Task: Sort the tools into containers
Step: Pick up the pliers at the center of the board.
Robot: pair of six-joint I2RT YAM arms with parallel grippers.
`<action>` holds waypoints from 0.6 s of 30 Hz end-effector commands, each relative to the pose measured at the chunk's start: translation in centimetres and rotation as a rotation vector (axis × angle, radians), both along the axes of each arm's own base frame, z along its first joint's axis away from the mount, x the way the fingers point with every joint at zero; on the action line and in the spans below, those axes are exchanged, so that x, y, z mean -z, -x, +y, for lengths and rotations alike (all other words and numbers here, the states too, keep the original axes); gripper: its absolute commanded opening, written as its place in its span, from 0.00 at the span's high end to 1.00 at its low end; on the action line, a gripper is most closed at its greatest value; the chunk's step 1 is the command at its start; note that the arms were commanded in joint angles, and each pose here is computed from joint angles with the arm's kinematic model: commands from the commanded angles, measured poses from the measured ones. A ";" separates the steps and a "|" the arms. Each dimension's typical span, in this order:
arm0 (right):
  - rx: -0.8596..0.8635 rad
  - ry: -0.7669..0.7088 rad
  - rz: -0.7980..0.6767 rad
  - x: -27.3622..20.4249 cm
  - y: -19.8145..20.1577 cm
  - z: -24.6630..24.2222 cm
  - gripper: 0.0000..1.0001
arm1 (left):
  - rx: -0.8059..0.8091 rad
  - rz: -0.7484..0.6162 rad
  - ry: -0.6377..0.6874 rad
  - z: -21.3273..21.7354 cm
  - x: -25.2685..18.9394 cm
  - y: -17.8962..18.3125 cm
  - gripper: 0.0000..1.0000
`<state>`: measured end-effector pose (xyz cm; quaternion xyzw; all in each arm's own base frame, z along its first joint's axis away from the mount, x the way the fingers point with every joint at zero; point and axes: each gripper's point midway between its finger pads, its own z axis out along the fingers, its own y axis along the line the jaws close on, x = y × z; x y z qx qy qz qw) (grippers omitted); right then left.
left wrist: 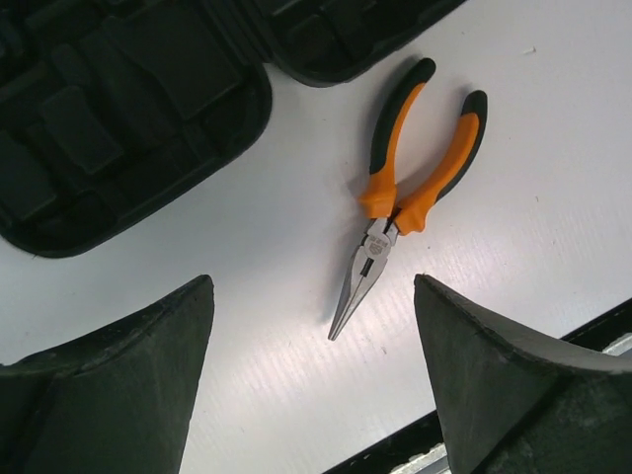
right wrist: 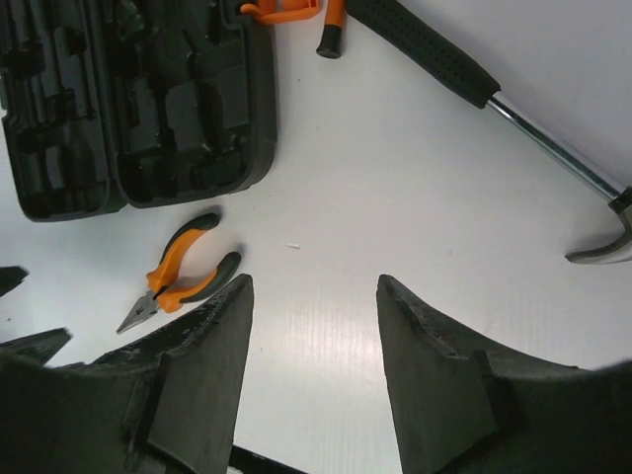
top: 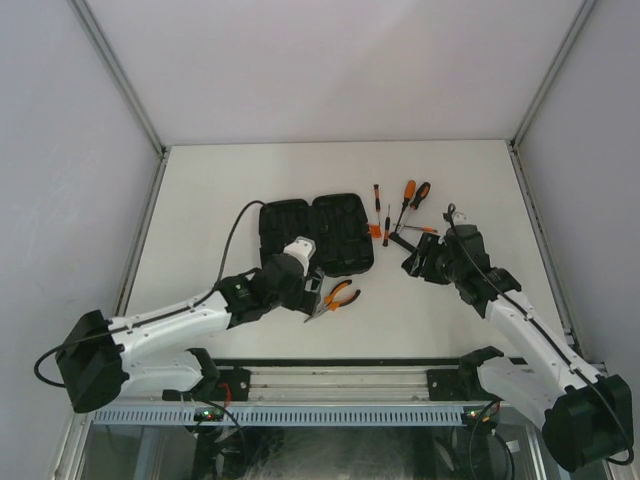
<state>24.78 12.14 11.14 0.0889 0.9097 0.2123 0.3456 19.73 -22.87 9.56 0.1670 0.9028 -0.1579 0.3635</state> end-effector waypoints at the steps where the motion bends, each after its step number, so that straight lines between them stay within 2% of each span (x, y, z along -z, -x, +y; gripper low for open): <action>1: -0.023 -0.056 -0.021 -1.4 0.5 0.7 0.48 | 0.117 -0.071 0.062 -3.8 -2.8 -1.5 0.15; 9: -0.075 -0.086 -0.024 -2.1 1.6 1.3 0.48 | 0.156 -0.045 -0.037 -3.4 0.4 -1.5 0.17; 18: -0.061 -0.097 -0.031 -2.4 1.5 1.4 0.48 | 0.219 0.011 -0.007 -4.4 2.8 0.8 0.18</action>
